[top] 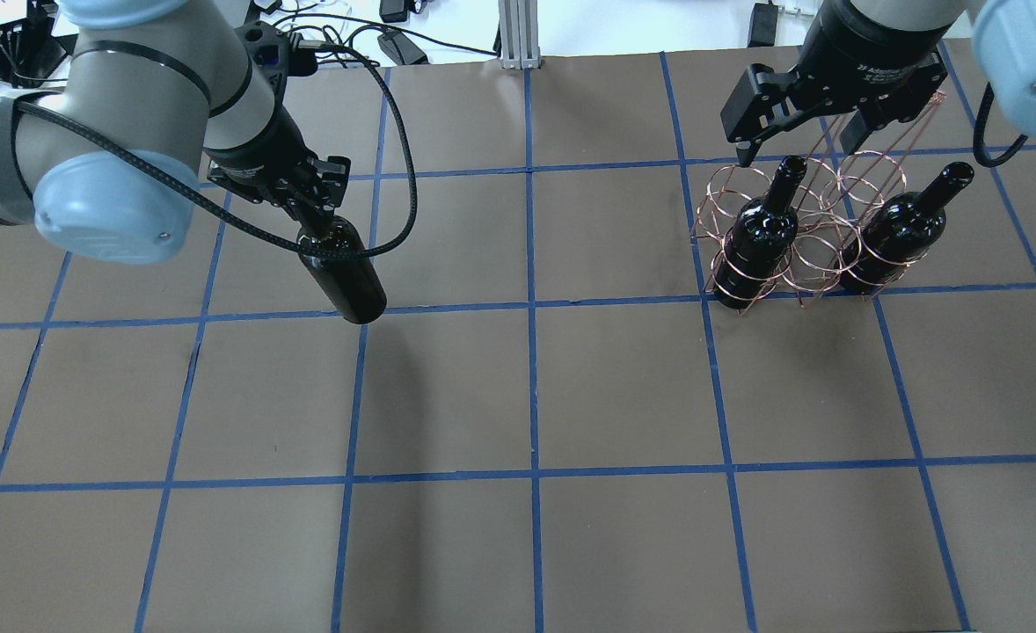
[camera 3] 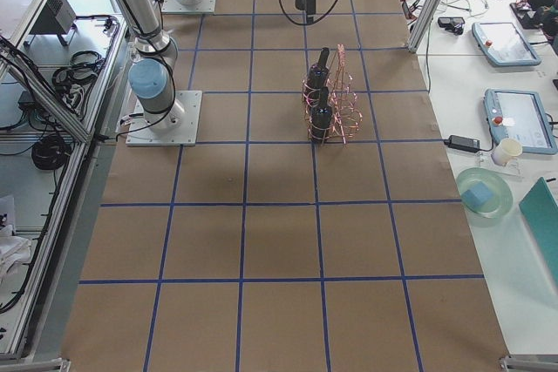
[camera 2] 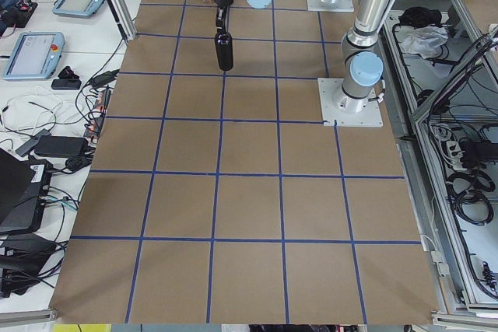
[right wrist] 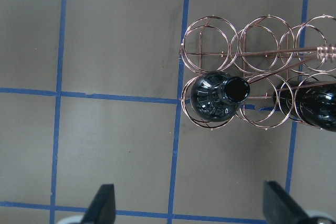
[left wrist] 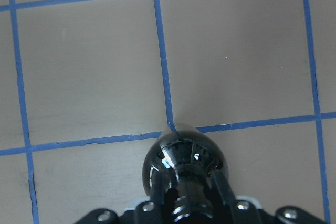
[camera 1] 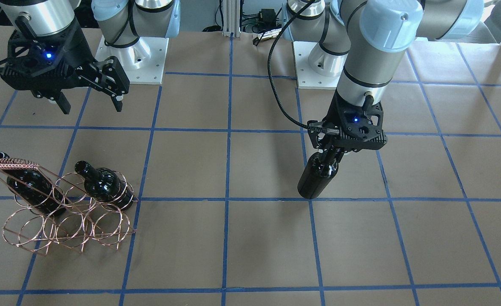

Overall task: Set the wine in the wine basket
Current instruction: 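Lower the bottle upright onto the table with the left gripper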

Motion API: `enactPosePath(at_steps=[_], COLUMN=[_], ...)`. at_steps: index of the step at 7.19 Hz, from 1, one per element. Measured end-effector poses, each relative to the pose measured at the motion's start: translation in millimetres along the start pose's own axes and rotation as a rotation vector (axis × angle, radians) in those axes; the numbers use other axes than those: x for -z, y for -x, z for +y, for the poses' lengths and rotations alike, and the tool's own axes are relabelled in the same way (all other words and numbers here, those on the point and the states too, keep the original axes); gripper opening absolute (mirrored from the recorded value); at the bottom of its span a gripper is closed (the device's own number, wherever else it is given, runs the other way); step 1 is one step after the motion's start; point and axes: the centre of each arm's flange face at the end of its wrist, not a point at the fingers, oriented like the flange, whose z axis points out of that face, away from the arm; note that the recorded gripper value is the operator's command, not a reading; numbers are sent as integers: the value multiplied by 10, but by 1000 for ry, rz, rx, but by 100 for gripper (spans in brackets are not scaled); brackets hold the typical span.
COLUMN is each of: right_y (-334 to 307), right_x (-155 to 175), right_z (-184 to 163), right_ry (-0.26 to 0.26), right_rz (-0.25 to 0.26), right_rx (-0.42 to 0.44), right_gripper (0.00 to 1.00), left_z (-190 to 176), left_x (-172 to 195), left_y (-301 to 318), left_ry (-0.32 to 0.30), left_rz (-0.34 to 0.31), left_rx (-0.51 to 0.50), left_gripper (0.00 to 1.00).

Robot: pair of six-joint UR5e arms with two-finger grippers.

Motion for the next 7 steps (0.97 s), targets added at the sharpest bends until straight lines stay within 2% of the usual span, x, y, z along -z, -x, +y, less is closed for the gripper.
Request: enactPosePath(at_steps=[2, 6, 7], right_y=[1, 2, 2], right_x=[-8, -12, -14], right_z=[3, 4, 5], right_ry=[1, 2, 2], right_rz=[0, 1, 1], right_rx=[0, 0, 0], right_gripper=[100, 100, 100], left_z=[85, 154, 176], left_x=[-160, -254, -283], left_y=[-111, -205, -212], left_ry=[-6, 7, 14], left_rz=[0, 6, 8], left_rx=[-18, -35, -35], left_gripper=[0, 0, 22])
